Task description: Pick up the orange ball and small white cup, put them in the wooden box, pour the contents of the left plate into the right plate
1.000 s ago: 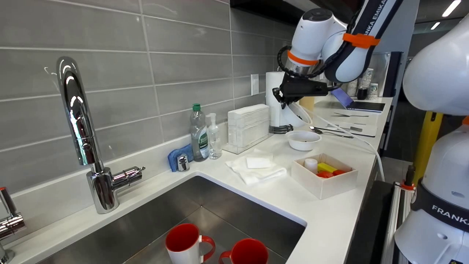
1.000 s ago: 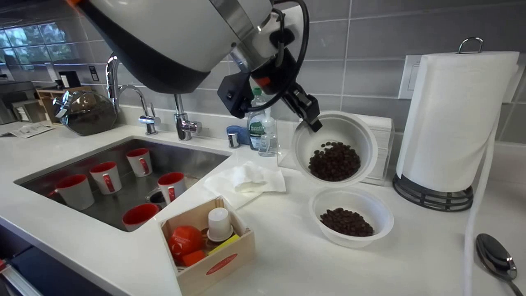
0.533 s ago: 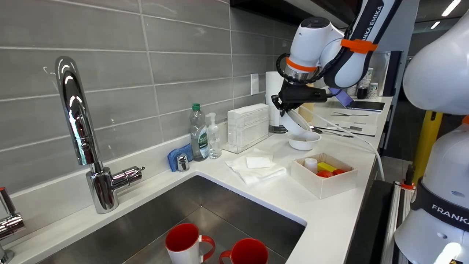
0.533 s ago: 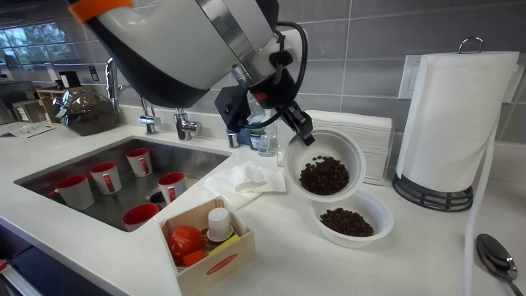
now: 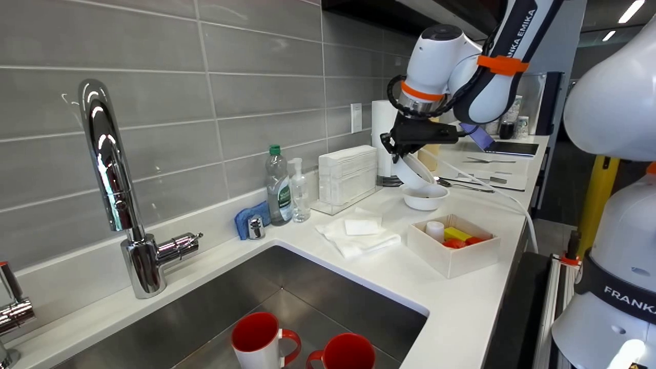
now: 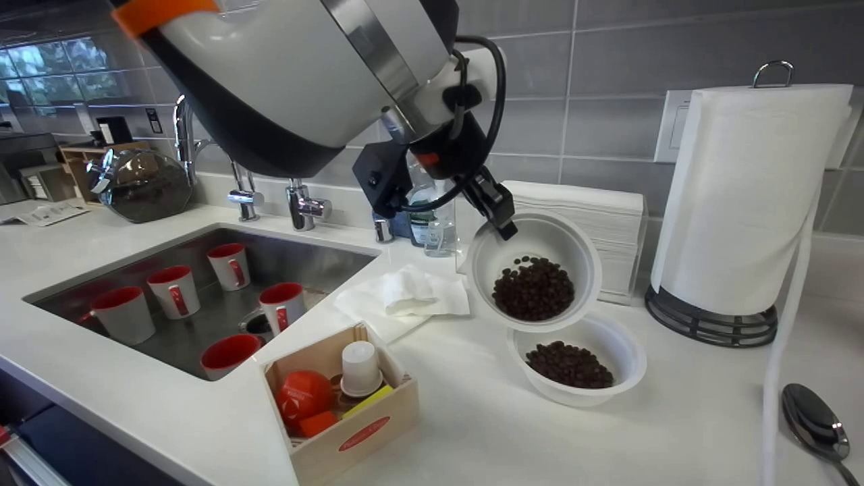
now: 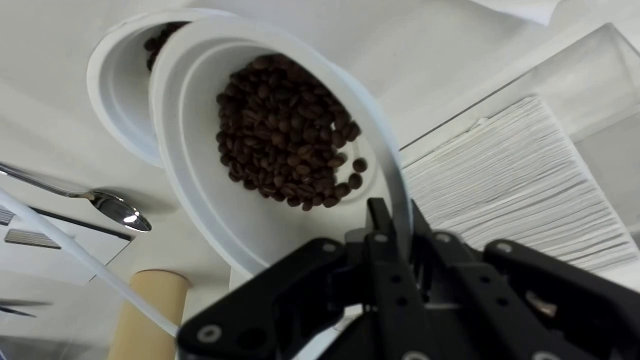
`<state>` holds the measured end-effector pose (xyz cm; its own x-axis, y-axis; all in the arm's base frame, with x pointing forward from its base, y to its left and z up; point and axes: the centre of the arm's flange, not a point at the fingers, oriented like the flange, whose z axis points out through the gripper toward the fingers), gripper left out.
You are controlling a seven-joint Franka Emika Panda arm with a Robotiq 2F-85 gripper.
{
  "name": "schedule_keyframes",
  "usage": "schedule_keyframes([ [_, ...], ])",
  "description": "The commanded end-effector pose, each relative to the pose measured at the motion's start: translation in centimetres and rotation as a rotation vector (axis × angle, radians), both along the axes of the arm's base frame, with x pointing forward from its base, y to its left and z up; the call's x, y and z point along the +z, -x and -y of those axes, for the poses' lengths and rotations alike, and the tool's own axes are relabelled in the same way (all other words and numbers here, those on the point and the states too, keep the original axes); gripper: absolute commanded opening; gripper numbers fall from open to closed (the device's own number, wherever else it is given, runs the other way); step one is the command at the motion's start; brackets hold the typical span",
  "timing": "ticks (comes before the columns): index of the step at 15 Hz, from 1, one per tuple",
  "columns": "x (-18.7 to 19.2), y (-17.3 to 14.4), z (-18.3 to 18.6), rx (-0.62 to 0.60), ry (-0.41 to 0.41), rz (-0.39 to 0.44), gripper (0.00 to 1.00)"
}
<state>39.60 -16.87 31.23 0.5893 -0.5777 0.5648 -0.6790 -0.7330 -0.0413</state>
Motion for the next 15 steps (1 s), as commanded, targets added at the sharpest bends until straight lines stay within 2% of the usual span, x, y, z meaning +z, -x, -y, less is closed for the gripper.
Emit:
schedule_keyframes([
  [1,0.9,0.1,1.0,-0.016,-0.017,0.054,0.00],
  [8,2.1,0.9,3.2,-0.024,-0.096,0.216,0.00],
  [15,2.5,2.2,5.6,-0.062,-0.139,0.332,0.00],
])
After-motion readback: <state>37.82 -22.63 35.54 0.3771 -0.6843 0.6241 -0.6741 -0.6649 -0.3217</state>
